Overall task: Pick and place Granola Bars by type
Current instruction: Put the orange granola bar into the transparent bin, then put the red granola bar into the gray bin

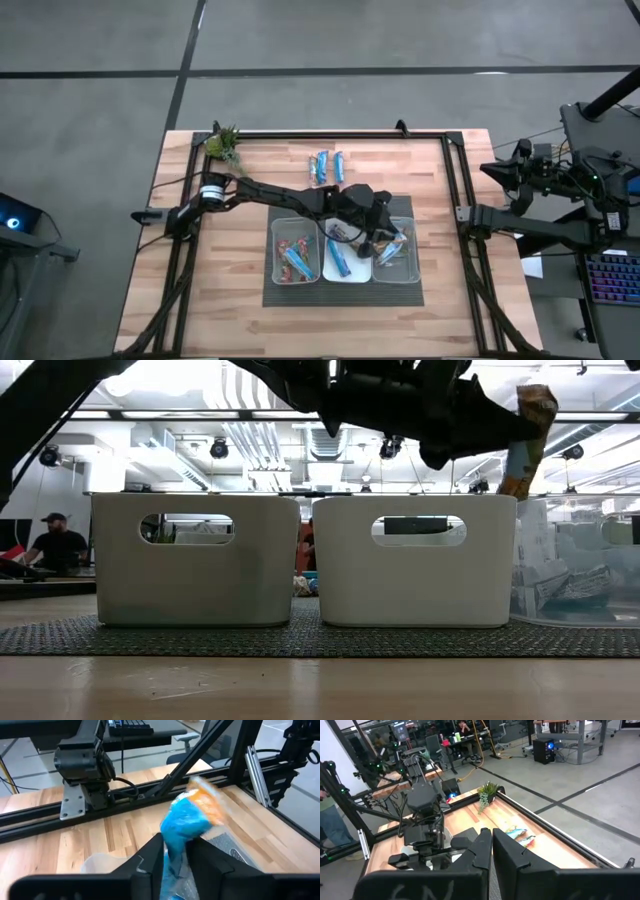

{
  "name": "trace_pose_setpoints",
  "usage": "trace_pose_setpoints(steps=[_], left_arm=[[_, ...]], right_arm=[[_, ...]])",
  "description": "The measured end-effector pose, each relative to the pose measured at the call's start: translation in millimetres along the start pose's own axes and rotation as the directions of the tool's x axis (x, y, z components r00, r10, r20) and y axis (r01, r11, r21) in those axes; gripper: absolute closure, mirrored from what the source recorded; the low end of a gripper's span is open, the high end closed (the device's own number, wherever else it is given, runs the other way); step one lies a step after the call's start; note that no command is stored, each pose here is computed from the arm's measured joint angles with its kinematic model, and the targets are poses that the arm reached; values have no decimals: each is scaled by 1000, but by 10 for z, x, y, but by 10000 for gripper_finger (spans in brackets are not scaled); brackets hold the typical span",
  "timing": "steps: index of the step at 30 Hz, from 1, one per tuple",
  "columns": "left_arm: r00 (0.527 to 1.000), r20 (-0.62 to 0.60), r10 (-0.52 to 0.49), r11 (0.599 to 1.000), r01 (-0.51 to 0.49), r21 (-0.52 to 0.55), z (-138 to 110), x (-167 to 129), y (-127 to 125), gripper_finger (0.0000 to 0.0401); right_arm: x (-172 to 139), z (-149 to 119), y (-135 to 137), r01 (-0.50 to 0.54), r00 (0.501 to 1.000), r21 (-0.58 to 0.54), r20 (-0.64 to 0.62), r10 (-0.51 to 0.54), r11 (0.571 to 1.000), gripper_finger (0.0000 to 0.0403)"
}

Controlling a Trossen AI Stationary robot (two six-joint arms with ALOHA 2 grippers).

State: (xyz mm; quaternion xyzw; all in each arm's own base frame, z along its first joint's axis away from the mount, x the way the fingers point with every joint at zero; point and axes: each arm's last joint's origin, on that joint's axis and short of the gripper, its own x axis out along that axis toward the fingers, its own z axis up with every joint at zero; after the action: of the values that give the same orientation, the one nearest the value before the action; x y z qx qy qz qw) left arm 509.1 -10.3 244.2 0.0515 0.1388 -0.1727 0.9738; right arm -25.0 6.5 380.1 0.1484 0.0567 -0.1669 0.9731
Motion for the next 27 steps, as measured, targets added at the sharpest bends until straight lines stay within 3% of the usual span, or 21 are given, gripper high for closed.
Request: trace_pose_setpoints(steps=[7,27], left_arm=[[1000,-3,12,1000,-12,1,-2,0,3,292],[999,-31,11,1000,-11,-1,-29,0,0,291]], right_arm=[[0,0,0,0,1000,0,0,0,1000,394],[-1,0,0,0,1000,-1,0,0,1000,394]])
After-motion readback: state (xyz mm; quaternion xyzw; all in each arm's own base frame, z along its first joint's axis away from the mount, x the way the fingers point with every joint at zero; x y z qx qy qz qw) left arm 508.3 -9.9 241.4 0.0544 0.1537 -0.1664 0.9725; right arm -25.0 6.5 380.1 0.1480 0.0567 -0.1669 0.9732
